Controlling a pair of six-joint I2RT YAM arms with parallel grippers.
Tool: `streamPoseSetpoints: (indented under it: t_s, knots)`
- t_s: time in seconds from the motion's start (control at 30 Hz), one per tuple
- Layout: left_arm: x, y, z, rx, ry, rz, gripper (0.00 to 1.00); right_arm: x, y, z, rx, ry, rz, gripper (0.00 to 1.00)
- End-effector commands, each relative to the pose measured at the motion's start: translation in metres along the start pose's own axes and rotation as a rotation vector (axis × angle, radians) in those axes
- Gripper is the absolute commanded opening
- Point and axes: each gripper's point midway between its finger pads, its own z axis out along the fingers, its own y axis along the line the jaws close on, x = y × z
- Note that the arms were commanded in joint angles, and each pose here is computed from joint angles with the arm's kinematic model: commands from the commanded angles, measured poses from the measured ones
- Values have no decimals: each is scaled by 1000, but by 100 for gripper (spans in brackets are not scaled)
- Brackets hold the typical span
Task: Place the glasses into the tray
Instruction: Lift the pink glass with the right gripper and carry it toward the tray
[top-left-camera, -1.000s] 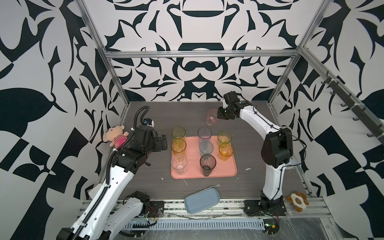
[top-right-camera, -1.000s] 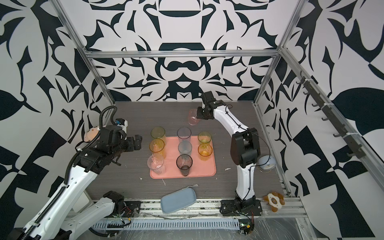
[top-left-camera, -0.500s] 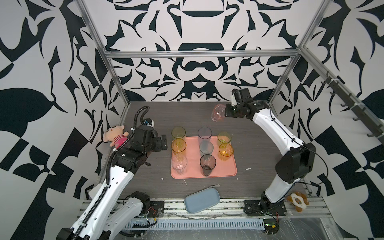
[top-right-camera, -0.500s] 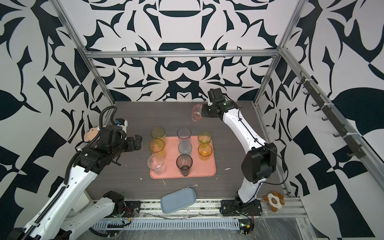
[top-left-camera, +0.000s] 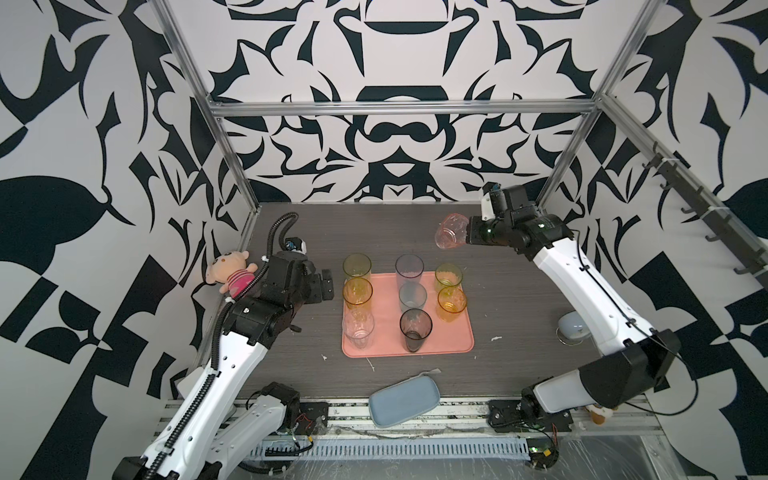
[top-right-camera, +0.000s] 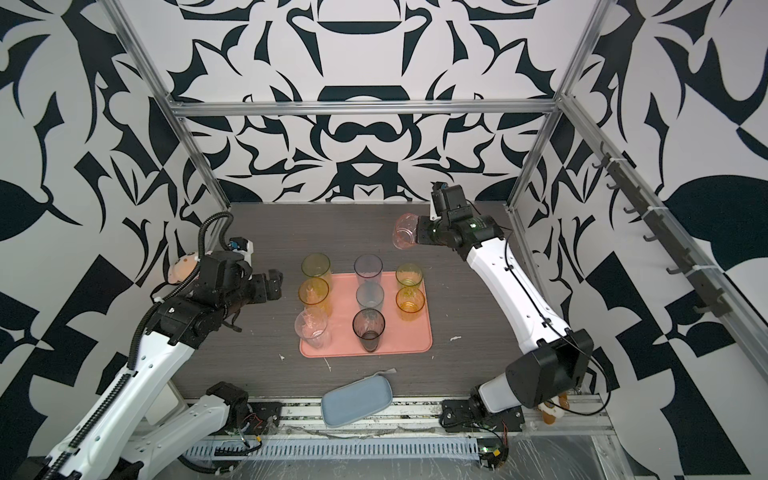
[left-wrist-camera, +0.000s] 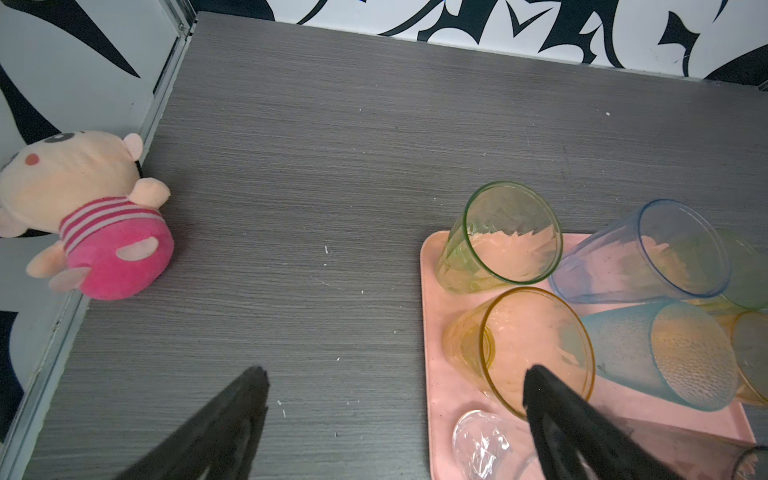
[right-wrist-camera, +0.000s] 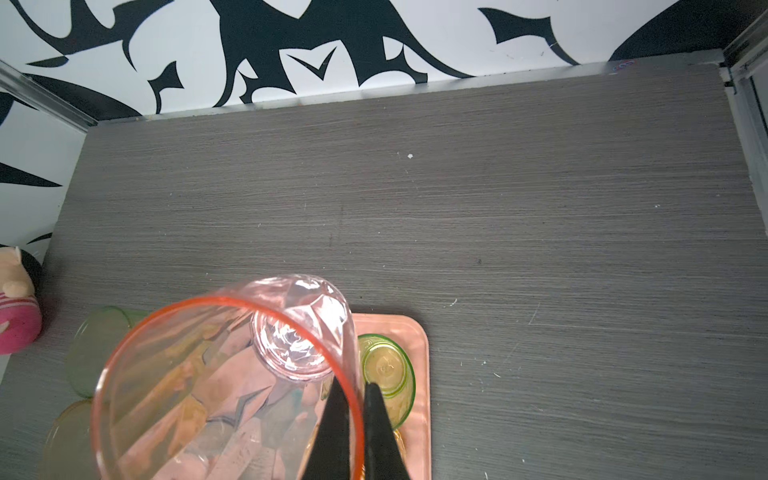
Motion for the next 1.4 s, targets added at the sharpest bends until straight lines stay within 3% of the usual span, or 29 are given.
streamPoseSetpoints:
  t_s: [0.0, 0.8, 1.37]
  knots:
    - [-9, -4, -3, 14, -12, -29, 99, 0, -5, -21, 14, -30, -16, 0]
    - [-47, -26, 8, 84, -85, -123, 99, 63, -26, -93, 37, 38, -28, 0]
    - [-48, -34, 15, 114, -71, -138, 99, 126, -10, -98, 9, 161, -94, 0]
